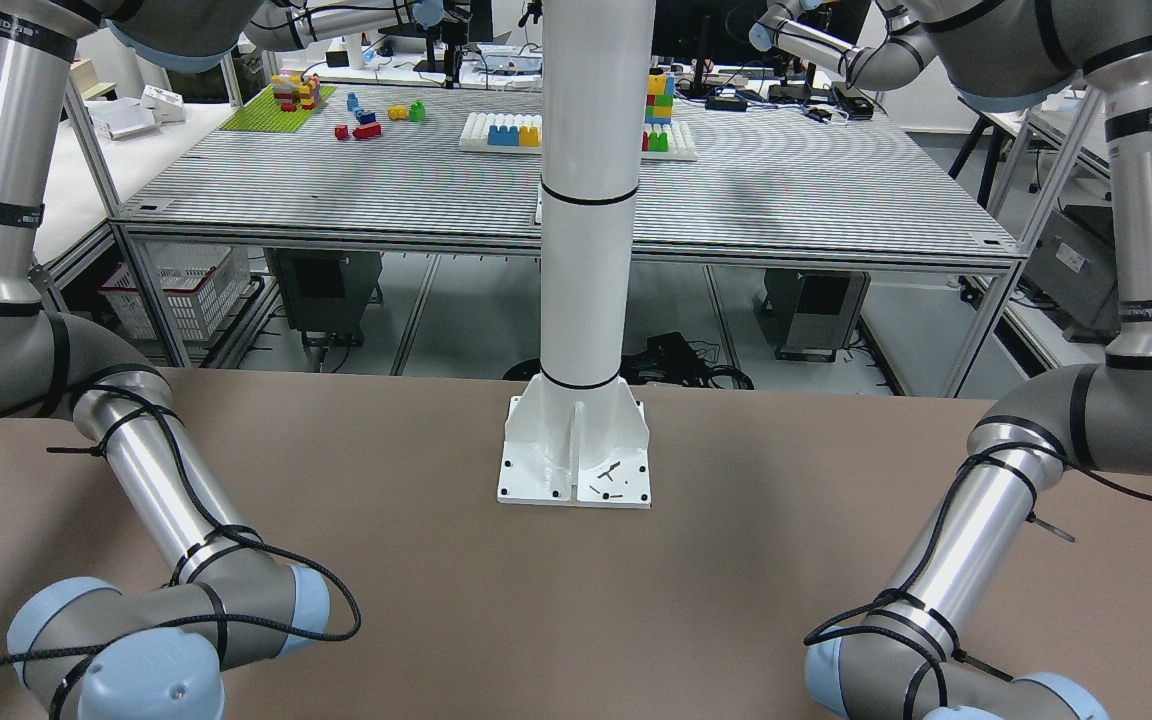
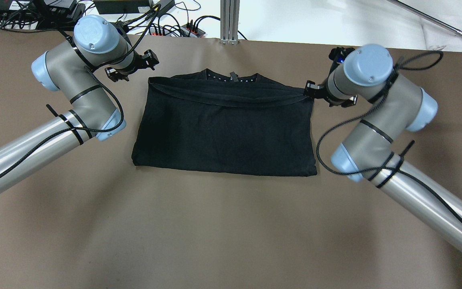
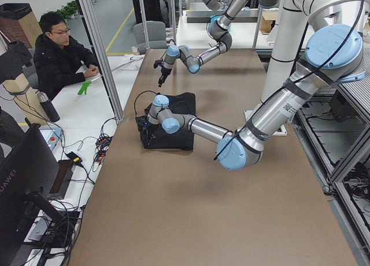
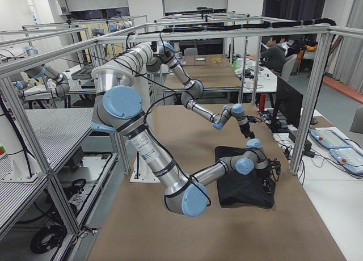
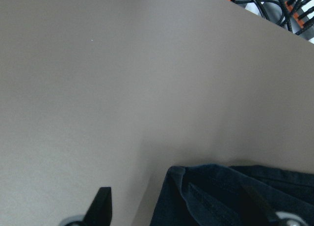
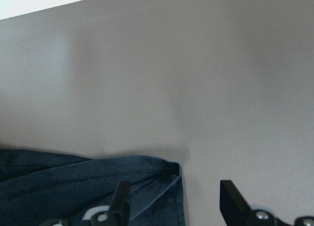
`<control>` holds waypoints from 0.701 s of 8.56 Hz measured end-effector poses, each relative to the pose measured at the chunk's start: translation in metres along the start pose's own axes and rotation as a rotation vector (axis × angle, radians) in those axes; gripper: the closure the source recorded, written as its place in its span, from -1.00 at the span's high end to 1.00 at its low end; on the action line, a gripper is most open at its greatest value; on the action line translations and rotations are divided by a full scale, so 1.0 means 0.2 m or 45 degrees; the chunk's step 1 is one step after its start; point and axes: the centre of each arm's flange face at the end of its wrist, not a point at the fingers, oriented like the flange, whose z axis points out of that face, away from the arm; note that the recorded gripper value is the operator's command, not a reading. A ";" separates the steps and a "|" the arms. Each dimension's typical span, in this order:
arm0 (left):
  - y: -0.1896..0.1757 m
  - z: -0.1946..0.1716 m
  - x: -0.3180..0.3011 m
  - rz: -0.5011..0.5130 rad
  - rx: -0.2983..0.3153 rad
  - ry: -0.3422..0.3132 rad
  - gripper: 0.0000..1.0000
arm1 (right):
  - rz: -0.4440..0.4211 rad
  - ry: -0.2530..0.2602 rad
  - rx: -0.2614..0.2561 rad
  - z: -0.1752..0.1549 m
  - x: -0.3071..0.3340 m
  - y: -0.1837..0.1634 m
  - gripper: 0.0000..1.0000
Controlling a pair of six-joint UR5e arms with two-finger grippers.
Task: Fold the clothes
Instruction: 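Lift the hem and fold it toward the collar with both grippers, then release the right gripper and move it to the folded bottom corner nearest it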
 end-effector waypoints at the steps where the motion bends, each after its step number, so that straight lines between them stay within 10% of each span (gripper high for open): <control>1: 0.00 0.00 0.00 -0.002 0.000 0.001 0.86 | -0.013 -0.037 -0.045 -0.05 0.09 0.19 0.51; 6: 0.00 0.00 0.00 -0.010 -0.001 0.001 0.86 | 0.028 -0.150 -0.193 0.06 0.32 0.91 0.26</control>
